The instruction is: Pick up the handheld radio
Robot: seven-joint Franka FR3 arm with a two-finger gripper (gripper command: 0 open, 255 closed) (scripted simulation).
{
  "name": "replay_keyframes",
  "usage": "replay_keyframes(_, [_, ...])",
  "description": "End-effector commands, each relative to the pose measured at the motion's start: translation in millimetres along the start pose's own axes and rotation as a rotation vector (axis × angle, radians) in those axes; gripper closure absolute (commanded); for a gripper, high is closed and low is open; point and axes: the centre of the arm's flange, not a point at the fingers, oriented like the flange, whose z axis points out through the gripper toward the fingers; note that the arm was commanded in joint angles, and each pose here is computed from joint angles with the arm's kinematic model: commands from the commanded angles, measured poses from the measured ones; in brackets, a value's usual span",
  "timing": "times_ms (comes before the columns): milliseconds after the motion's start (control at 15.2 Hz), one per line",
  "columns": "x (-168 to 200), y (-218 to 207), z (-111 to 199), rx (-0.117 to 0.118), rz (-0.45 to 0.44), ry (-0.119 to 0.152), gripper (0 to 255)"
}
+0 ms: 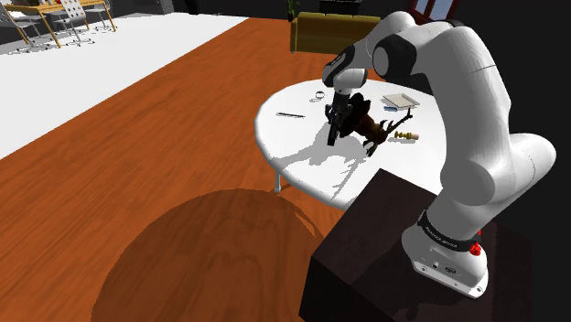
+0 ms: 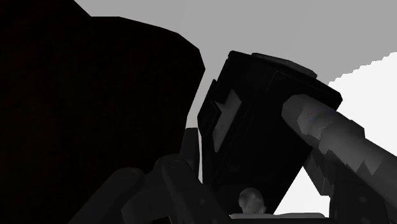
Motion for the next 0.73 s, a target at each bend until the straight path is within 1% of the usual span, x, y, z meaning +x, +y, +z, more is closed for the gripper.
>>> replay_keyframes(0, [0,0,1,0.0,0.0,-0.001,255])
replay_keyframes(132, [0,0,1,0.0,0.0,-0.001,255])
replay_keyframes(660, [-2,-3,-42,0.0,0.0,-0.001,255])
